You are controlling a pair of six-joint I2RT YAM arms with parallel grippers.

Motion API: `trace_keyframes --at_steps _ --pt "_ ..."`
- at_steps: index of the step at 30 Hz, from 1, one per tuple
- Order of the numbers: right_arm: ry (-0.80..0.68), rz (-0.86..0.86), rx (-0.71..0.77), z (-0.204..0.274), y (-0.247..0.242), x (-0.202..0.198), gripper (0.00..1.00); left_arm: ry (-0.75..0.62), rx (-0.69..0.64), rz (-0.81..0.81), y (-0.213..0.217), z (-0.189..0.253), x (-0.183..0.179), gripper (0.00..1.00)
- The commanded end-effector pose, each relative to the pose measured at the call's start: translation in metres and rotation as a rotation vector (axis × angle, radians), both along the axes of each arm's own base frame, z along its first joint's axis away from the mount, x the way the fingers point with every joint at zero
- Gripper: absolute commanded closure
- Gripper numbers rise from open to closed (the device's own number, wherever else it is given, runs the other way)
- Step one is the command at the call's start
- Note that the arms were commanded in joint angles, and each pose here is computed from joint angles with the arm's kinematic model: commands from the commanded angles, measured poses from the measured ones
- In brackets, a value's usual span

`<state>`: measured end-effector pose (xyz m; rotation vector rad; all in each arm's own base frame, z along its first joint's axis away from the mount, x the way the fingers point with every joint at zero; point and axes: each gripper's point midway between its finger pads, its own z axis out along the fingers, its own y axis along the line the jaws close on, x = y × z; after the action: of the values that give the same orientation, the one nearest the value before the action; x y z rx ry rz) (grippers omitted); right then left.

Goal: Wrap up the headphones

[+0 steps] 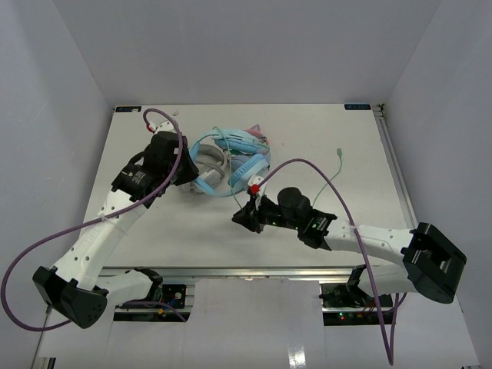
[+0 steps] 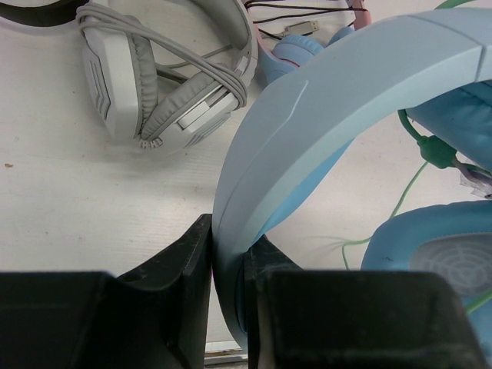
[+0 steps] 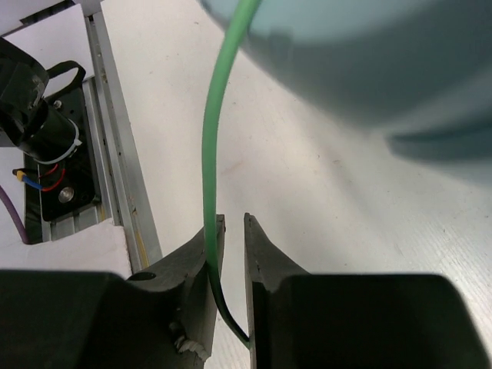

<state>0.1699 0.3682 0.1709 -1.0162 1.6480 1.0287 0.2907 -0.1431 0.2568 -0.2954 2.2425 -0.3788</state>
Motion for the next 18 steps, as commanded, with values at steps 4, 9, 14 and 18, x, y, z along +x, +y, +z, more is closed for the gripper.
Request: trace_keyframes --at_steps 4,9,14,18 --pt "-0.111 -0.043 0.126 0.016 -0.005 0.002 0.75 -0.17 -0.196 0.016 -0.008 0.072 -0.002 1.0" --pt "-0.129 -0.049 0.138 0.014 -0.006 0.003 0.74 -0.176 -0.213 0.031 -0.006 0.074 -0.005 1.0" --pt "-0.145 -0.038 0.136 0.008 -0.002 0.004 0.71 -0.182 -0.253 0.007 -0.01 0.081 -0.011 1.0" --pt "-0.153 0.015 0.16 -0.001 0.003 -0.003 0.67 -0.177 -0.271 -0.024 -0.015 0.083 -0.015 1.0"
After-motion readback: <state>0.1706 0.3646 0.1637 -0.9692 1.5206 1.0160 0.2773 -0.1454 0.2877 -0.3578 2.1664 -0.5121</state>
